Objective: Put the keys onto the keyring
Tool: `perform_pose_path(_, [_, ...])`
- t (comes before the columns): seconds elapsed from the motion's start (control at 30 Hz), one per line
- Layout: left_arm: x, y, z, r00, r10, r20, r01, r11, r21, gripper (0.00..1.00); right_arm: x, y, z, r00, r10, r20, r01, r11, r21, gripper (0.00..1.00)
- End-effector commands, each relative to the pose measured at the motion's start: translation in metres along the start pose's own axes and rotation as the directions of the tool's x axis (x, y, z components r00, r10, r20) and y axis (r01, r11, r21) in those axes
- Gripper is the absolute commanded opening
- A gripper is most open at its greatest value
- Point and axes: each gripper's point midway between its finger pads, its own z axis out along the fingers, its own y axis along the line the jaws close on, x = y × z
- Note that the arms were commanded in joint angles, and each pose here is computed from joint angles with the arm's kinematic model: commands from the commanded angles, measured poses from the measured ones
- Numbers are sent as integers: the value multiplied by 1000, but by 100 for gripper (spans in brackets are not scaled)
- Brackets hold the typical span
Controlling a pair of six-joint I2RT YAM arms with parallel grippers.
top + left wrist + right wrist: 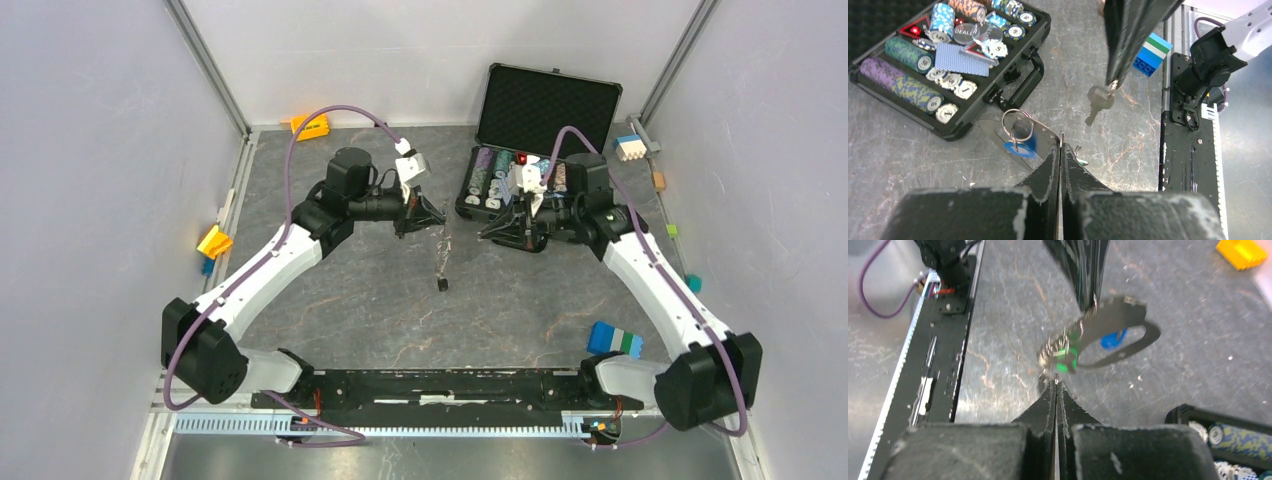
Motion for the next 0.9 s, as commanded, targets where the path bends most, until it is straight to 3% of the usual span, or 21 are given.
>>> perform_pose_path(0.0, [-13, 9, 5, 997, -73, 6, 74, 993, -97, 2, -58, -7, 0, 989, 6, 150, -12, 999, 44, 0])
perform_pose_path(0.53, [-4, 1, 13, 997, -82, -14, 79, 985, -154, 2, -42, -19, 32, 983, 145, 115, -154, 985, 75, 0])
perform_pose_path(0.87, [-2, -6, 16, 999, -45, -15, 43, 992, -119, 2, -31, -24, 36, 976, 187, 108, -196, 977, 88, 0])
